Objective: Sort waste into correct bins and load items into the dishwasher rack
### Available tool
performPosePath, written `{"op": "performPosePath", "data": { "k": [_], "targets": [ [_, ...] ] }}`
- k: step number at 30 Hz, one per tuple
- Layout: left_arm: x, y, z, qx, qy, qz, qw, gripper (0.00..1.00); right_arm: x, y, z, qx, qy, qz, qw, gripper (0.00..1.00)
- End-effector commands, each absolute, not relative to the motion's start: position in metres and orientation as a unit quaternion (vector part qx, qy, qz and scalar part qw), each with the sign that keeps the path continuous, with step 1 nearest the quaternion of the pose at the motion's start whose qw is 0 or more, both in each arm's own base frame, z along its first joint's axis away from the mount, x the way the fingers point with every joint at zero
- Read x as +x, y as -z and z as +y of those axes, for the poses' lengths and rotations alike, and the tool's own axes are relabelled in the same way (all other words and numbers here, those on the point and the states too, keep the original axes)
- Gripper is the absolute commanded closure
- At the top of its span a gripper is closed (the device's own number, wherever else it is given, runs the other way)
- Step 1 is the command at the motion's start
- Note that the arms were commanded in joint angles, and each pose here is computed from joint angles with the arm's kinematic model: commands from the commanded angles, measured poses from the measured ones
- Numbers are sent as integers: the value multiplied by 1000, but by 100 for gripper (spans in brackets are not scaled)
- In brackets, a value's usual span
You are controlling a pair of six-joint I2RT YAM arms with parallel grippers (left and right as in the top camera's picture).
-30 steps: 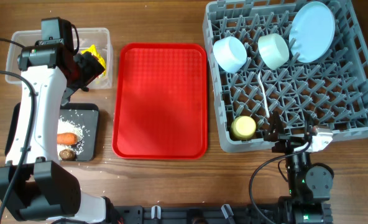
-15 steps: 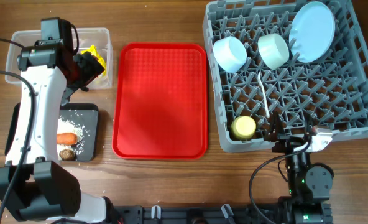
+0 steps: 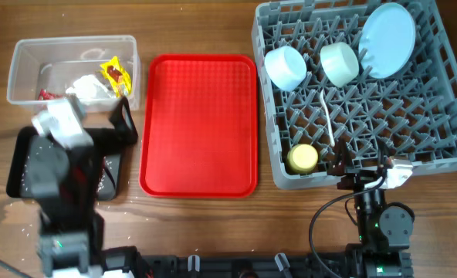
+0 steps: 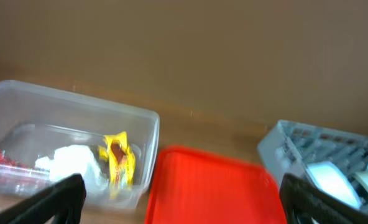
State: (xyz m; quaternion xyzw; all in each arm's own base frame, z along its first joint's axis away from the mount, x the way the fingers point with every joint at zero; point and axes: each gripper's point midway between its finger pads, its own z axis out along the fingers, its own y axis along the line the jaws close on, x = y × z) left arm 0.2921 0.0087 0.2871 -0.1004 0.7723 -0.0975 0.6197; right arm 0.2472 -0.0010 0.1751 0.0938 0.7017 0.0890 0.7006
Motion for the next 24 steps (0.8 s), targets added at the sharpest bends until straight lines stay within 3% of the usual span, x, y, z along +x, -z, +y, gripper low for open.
{"op": "performPosePath", "data": {
  "k": [1, 4, 11, 16, 24],
  "targets": [
    [262, -227, 5, -83, 91, 752, 647, 0, 247, -177, 0, 86, -87, 699, 705, 0],
    [252, -200, 5, -80, 90, 737, 665, 0, 247, -177, 0, 86, -88, 699, 705, 0],
    [242, -190, 11, -90, 73, 705, 700, 0, 247, -177, 0, 86, -87, 699, 705, 0],
    [246, -157, 12, -98, 71, 726, 677, 0, 247, -177, 0, 86, -88, 699, 705, 0],
    [246, -157, 12, -99, 68, 726, 677, 0, 247, -177, 0, 86, -87, 699, 705, 0]
  ]
}}
